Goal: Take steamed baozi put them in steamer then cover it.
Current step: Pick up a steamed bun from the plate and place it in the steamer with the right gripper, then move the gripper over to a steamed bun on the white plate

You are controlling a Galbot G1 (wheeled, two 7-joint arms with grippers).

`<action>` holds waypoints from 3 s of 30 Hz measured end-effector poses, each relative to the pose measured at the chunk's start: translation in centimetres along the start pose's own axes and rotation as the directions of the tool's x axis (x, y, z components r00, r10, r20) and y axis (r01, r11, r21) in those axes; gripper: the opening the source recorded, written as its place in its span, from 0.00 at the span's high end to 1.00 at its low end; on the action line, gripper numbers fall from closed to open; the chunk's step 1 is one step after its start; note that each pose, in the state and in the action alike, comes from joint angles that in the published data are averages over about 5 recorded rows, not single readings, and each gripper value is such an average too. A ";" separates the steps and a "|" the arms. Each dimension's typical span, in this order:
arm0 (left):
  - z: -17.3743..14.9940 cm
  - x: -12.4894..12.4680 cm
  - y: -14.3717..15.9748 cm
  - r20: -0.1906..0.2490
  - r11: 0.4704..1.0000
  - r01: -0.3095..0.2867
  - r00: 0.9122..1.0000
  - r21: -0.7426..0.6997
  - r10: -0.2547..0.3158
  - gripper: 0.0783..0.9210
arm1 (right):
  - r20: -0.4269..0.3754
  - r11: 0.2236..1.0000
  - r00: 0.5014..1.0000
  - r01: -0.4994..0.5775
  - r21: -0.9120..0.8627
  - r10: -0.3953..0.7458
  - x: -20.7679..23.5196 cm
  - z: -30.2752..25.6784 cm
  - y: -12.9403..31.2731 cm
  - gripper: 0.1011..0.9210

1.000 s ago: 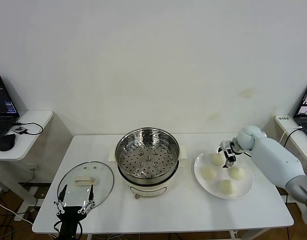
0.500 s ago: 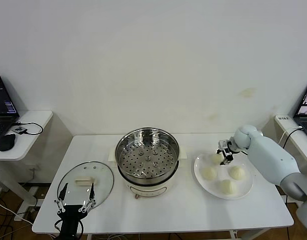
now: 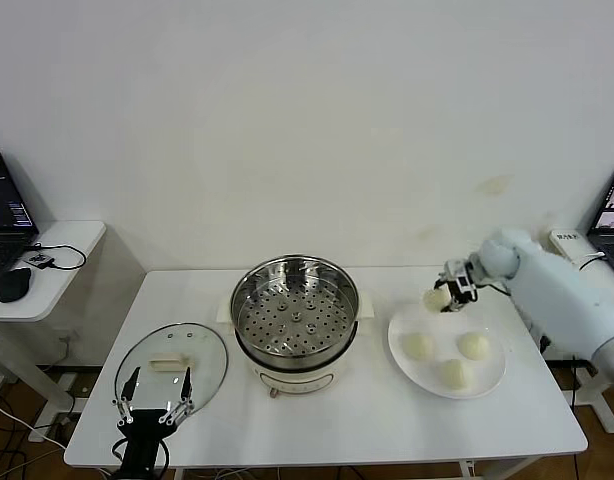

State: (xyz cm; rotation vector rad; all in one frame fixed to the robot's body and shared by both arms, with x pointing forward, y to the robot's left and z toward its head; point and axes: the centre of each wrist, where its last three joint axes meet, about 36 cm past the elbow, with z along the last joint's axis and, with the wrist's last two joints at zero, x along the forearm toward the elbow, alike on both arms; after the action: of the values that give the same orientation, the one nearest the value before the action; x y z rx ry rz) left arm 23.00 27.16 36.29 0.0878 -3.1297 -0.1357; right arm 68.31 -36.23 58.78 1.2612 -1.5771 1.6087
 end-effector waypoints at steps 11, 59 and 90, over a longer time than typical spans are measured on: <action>0.2 0.3 0.2 -0.015 0.999 0.010 1.000 0.035 -0.009 0.12 | 0.150 0.985 0.986 -0.097 0.144 0.075 6.6 -8.9 -6.4 0.37; 1.2 -0.1 1.0 -0.023 0.999 0.032 0.999 0.032 -0.031 0.12 | 0.133 0.448 0.981 -0.057 0.892 -0.140 -9.2 -31.2 -6.5 0.37; -0.5 -0.6 1.0 -0.036 1.000 0.010 0.999 0.014 -0.010 0.12 | 0.124 0.813 0.992 -0.059 0.579 -0.017 2.7 -24.8 -6.4 0.12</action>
State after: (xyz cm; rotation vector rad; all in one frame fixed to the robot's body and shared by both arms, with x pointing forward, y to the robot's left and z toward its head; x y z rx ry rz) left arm 23.59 28.14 36.92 0.1051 -3.0949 -0.1114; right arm 66.99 -11.89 67.25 1.6816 -1.1907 2.1655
